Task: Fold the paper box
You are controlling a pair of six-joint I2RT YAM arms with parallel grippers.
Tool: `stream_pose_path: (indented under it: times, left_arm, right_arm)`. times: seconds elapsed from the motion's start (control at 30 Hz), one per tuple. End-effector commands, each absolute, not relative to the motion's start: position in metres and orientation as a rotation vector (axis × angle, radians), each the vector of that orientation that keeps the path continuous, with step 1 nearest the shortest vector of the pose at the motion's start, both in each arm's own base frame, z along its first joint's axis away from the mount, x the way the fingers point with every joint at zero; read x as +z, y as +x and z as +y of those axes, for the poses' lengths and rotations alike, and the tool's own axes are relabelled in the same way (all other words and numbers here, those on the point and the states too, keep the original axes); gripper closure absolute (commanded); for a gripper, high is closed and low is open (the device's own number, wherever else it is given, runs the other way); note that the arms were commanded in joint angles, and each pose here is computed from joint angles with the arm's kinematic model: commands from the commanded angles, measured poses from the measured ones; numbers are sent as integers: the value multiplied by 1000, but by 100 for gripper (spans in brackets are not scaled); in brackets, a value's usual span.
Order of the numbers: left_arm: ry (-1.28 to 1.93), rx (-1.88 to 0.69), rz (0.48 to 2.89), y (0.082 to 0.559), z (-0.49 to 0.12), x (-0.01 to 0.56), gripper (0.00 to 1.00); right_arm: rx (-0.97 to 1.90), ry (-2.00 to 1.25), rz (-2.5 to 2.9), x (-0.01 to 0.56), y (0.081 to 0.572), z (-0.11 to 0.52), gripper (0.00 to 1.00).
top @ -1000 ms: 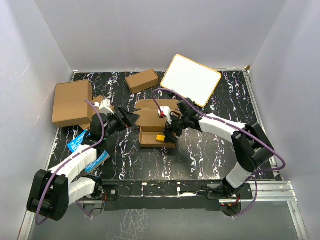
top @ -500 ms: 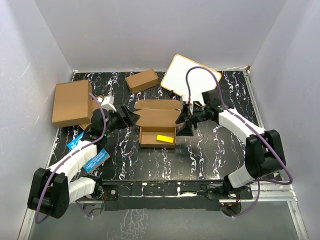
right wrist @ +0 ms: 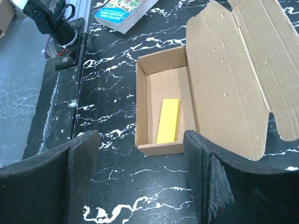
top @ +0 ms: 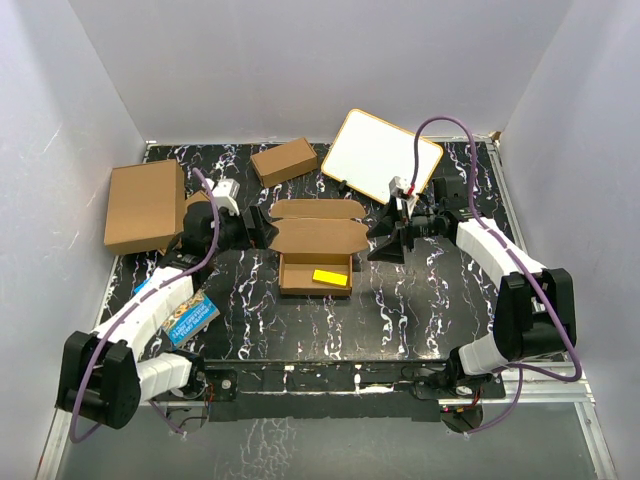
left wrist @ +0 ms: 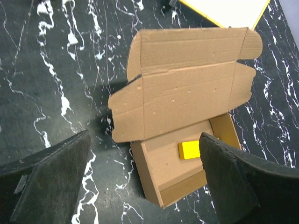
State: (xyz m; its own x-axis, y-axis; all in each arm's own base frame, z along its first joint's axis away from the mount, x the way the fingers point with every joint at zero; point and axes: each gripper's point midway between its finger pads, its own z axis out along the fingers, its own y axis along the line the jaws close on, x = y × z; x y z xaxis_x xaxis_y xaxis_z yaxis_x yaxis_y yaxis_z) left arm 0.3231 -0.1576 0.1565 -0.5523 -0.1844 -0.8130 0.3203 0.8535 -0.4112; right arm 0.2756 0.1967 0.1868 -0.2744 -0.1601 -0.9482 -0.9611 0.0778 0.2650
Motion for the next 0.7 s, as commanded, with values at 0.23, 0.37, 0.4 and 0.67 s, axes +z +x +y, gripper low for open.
stream_pose_path:
  times: [0.23, 0.37, 0.4, 0.67]
  left_arm:
    - [82, -814, 2087, 340, -143, 177, 3]
    - [68, -848, 2086, 344, -135, 182, 3]
    - [67, -874, 2080, 345, -135, 185, 3]
    - [108, -944, 2104, 357, -133, 187, 3]
  right_arm:
    - [1268, -1173, 1445, 205, 278, 194, 22]
    - [1264, -1171, 1452, 204, 279, 194, 23]
    - [1264, -1171, 1451, 204, 279, 194, 23]
    - [1263, -1163, 1464, 202, 280, 193, 23]
